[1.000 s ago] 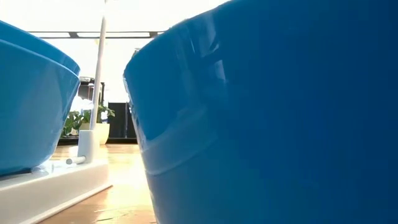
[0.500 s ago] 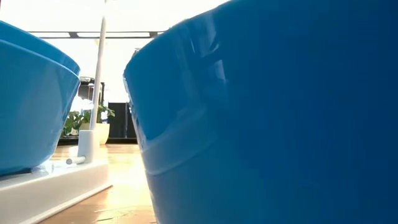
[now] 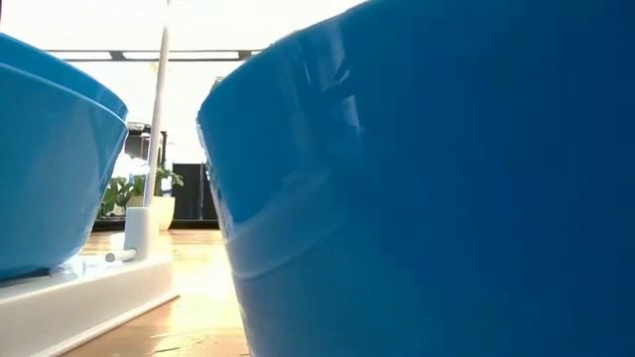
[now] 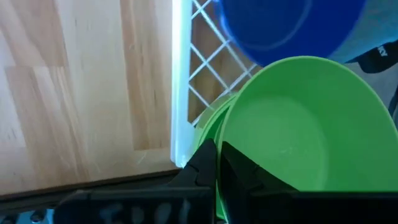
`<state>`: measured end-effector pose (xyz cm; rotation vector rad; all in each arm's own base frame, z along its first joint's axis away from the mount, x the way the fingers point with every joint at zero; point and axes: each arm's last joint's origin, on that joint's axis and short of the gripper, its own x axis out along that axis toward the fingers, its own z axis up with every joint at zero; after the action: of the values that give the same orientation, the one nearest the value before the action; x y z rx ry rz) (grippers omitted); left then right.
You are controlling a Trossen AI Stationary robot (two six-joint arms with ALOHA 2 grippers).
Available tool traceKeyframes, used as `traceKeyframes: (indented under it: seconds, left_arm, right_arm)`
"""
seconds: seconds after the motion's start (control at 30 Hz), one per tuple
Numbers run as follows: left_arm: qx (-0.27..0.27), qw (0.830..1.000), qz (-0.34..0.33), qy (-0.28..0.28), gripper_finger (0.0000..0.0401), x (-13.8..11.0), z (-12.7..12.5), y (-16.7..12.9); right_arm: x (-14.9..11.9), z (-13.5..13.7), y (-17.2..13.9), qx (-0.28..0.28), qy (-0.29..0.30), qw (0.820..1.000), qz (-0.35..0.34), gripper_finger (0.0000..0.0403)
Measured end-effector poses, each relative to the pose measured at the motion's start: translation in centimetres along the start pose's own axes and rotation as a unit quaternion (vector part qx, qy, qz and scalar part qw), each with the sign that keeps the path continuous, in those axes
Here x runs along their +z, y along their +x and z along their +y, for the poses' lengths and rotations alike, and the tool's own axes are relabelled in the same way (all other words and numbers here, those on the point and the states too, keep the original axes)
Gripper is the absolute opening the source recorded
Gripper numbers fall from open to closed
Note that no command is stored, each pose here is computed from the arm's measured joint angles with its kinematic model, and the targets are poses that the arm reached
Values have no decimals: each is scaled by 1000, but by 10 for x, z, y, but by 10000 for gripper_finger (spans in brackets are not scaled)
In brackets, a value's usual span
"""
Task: Pick & Place Mini bowls
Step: Stack the green bowl on the green bowl on the shelf
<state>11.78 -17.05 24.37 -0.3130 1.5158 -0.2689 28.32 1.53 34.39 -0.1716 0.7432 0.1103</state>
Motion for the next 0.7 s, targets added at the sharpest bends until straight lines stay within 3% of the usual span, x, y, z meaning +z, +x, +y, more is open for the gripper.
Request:
traceKeyframes:
  seconds: [0.7]
  left_arm:
    - [23,998,-2,-59,26,-2,8,9]
  right_arm:
    - [4,-1,0,-3,1,1000,-21,69]
